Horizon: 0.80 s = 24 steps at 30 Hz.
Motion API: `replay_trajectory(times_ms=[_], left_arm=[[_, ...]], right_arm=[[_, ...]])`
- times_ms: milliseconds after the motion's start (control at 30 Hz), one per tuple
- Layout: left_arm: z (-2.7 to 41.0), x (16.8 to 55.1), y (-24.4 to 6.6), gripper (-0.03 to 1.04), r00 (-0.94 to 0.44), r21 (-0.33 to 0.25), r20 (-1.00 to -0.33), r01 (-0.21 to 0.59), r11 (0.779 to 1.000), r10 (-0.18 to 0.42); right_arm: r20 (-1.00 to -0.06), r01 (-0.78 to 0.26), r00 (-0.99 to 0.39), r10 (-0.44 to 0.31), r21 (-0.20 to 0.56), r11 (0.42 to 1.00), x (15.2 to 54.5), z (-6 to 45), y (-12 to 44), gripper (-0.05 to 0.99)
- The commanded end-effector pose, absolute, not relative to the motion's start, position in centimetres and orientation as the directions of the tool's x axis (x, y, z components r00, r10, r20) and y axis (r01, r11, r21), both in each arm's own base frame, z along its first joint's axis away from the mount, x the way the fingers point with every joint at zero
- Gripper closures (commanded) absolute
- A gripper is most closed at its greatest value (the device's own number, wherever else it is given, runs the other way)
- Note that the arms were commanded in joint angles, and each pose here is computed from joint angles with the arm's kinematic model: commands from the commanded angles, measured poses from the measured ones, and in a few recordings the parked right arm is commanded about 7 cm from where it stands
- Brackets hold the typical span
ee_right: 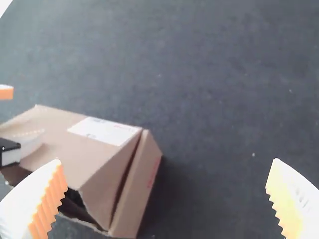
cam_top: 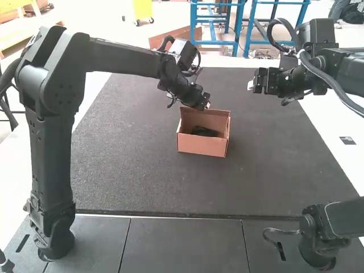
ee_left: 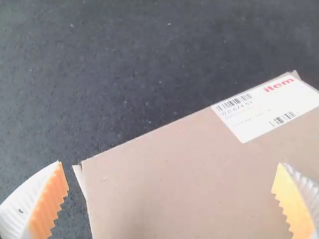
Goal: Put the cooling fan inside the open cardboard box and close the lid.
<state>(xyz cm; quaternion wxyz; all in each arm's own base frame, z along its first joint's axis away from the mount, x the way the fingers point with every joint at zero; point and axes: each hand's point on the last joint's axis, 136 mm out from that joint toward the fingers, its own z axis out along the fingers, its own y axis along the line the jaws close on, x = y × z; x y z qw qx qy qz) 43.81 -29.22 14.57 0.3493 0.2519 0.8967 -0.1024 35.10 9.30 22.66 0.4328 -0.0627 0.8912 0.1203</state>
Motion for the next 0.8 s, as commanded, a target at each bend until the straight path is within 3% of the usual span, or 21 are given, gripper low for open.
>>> replay_trajectory(times_ms=[0, 133, 267, 467, 633, 767], left_arm=[[15.6, 43.6, -30.3, 0.04, -0.626, -0.040, -0.688, 0.538, 0.842, 0.367], [13.3, 41.8, -31.0, 0.04, -0.672, -0.081, -0.638, 0.545, 0.835, 0.376], [10.0, 40.9, -30.9, 0.04, -0.732, -0.139, -0.585, 0.514, 0.846, 0.349], [6.5, 40.5, -30.9, 0.04, -0.762, -0.142, -0.541, 0.499, 0.855, 0.355], [6.2, 41.0, -31.2, 0.04, -0.766, -0.148, -0.546, 0.486, 0.861, 0.339], [10.1, 42.3, -31.4, 0.04, -0.743, -0.154, -0.594, 0.483, 0.862, 0.310]], right_arm=[[-0.796, -0.213, -0.605, -0.001, 0.161, 0.964, 35.4, 23.2, 8.8, 0.01], [-0.796, -0.207, -0.605, 0.004, 0.162, 0.965, 35.6, 23.3, 8.5, 0.01], [-0.798, -0.207, -0.603, 0.003, 0.160, 0.965, 35.6, 23.5, 8.5, 0.01], [-0.786, -0.210, -0.618, 0.001, 0.166, 0.964, 35.3, 23.1, 8.6, 0.01], [-0.786, -0.210, -0.618, 0.001, 0.166, 0.964, 35.3, 23.2, 8.6, 0.01], [-0.789, -0.210, -0.615, 0.003, 0.167, 0.964, 35.3, 23.5, 8.6, 0.01]])
